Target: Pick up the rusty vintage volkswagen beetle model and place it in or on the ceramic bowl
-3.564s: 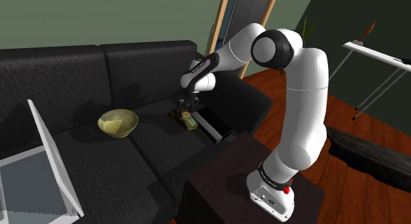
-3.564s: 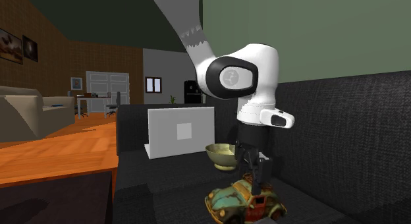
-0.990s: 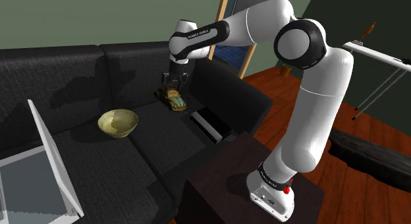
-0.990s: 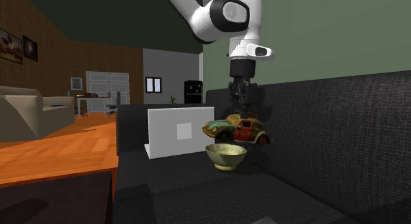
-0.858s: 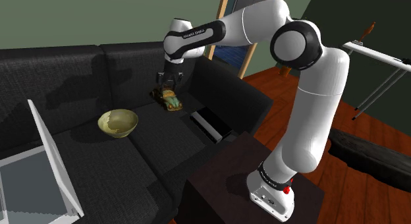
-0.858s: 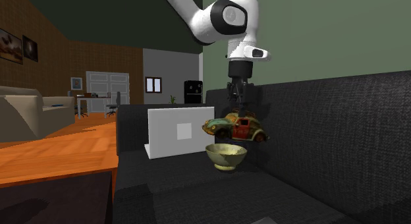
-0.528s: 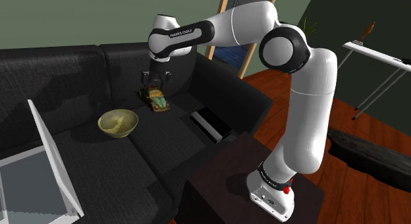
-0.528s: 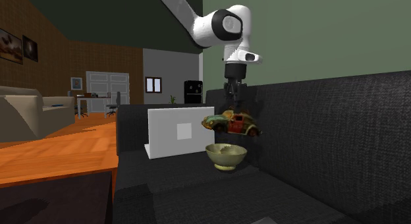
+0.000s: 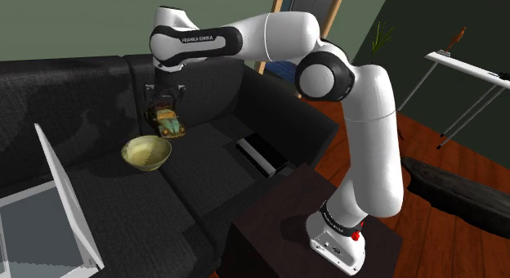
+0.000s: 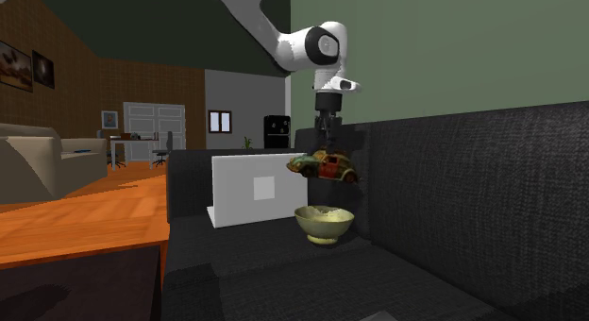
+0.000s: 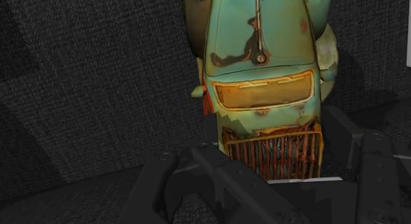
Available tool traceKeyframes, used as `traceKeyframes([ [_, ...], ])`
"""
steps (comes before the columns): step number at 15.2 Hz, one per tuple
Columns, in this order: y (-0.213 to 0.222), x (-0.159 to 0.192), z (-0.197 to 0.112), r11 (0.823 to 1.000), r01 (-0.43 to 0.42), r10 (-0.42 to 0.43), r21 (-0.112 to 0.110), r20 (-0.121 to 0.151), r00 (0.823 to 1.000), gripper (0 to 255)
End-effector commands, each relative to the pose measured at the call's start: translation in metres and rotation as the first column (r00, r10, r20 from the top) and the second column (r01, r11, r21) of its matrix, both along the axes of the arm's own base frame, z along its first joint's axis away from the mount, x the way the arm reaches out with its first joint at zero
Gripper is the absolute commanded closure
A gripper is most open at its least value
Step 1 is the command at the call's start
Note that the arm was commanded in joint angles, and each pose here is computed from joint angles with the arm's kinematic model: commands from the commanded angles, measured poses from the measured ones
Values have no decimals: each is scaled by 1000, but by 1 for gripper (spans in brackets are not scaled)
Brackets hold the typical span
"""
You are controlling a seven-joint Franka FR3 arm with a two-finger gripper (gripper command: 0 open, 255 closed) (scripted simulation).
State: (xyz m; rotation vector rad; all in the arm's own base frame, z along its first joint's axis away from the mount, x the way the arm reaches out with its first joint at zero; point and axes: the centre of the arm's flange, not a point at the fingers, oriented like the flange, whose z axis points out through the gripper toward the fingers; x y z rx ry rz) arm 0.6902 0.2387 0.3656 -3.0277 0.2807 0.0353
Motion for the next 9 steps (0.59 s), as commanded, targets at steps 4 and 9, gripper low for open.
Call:
traceKeyframes([
  [4,59,25,8,1000,1,-1,1,2,1000,255],
  [9,59,25,-19,1000,1,-1,1,2,1000,255],
])
